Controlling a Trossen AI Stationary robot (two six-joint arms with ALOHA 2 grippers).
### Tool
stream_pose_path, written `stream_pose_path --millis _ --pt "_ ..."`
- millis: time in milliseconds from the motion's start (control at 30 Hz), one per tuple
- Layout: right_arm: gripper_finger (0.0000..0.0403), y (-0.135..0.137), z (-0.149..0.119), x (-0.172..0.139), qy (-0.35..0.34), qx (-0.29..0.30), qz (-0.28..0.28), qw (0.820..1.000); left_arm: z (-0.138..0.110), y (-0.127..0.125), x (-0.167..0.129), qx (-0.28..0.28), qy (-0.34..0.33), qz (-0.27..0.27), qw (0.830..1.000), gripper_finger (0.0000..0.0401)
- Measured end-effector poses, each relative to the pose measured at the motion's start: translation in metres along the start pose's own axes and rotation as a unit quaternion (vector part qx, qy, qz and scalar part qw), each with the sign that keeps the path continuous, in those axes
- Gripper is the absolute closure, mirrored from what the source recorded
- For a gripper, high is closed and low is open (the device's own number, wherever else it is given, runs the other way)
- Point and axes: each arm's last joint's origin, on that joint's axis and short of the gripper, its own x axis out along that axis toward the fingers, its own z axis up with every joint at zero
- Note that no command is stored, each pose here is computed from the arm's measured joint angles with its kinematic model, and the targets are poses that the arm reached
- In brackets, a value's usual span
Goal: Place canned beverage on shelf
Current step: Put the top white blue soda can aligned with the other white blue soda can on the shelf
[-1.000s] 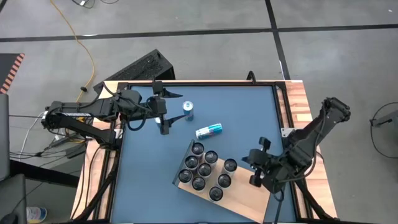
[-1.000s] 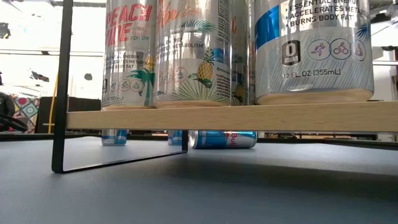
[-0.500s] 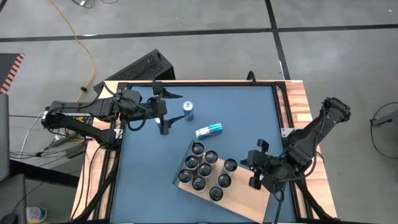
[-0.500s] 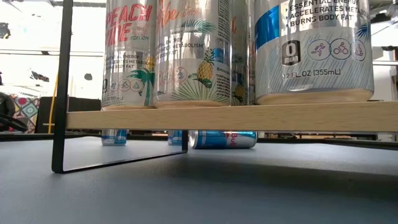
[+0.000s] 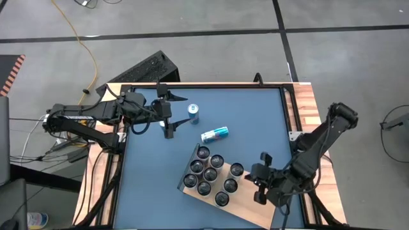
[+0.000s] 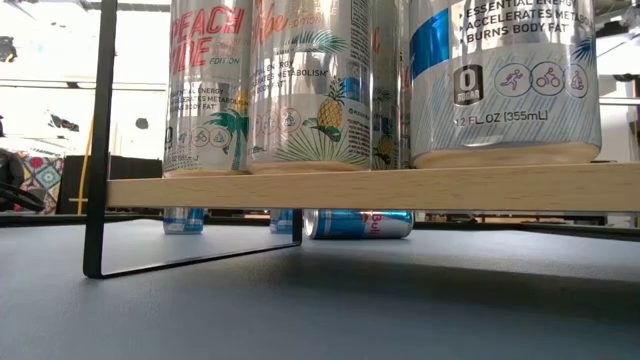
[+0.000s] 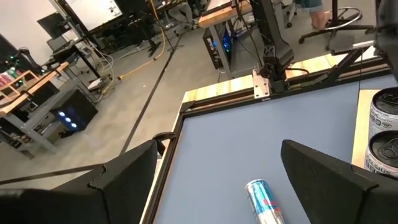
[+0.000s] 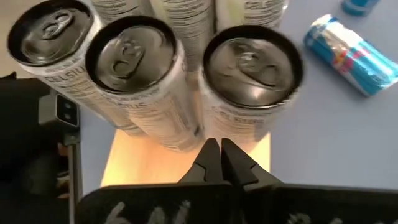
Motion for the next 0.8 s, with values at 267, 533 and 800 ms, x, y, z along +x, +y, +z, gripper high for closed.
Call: stream_pose_path --millis 267,533,800 --pt "0.0403 0.003 -0.001 0.008 0.004 -0.003 -0.005 1.000 0.000 0.000 0.000 -0.001 -0.002 0.001 1.000 0.0071" --pt "0.0403 -0.002 0.005 0.013 0.002 -0.007 -0.018 1.000 0.000 0.000 0.000 -0.003 -0.003 0.000 1.000 0.0071" --pt "0.0403 -0.007 0.007 0.015 0.007 -0.017 -0.031 0.999 0.000 0.000 0.000 -0.003 0.002 -0.002 1.000 0.0071"
